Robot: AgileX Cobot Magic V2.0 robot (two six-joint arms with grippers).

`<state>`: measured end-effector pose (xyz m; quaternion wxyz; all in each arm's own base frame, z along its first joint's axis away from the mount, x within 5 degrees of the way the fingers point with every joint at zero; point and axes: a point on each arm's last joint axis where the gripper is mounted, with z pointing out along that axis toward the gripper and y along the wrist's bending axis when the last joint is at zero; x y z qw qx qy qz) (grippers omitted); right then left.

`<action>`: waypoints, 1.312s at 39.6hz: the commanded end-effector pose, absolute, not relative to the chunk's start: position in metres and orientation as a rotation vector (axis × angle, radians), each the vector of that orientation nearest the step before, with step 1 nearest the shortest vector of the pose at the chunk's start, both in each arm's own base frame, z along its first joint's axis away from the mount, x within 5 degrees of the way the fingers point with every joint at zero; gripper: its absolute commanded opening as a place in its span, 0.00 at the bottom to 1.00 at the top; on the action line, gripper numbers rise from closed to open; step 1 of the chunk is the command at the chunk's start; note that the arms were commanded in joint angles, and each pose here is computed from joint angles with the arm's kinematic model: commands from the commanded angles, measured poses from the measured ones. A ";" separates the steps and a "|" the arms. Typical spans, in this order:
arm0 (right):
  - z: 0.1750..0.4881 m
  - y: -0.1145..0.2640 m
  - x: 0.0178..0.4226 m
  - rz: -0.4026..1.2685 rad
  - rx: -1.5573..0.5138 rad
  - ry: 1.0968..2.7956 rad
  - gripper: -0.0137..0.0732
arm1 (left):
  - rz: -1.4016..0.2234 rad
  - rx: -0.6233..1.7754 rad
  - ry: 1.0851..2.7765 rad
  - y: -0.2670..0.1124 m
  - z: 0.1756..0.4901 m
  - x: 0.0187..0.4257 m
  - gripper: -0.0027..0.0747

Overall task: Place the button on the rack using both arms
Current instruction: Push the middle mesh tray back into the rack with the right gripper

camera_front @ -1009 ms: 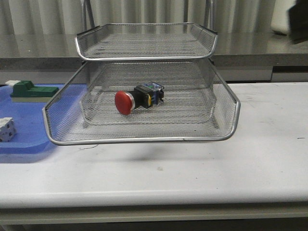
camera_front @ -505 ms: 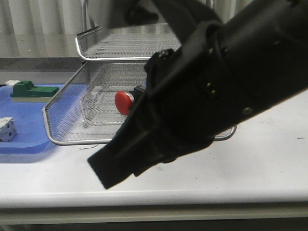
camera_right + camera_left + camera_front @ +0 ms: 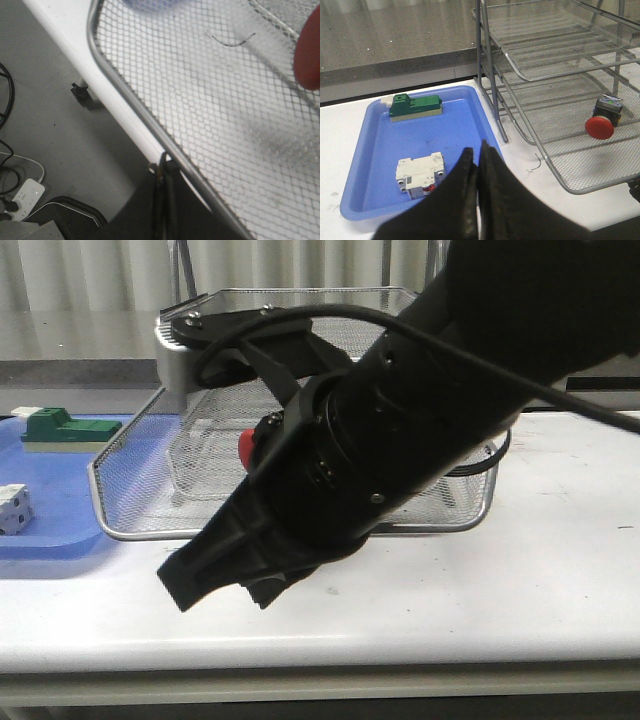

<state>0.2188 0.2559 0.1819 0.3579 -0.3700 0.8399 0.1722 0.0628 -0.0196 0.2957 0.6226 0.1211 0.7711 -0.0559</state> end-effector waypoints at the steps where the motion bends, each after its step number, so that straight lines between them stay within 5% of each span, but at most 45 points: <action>1: 0.206 0.258 0.233 0.474 -0.896 2.050 0.09 | -0.135 0.226 1.680 -0.018 0.310 0.064 0.01; 31: 0.221 0.236 0.331 0.334 -0.714 2.012 0.09 | -0.135 0.226 1.680 -0.018 0.310 0.064 0.01; 52: 0.224 0.227 0.346 0.320 -0.665 1.994 0.09 | -0.135 0.226 1.680 -0.018 0.310 0.064 0.01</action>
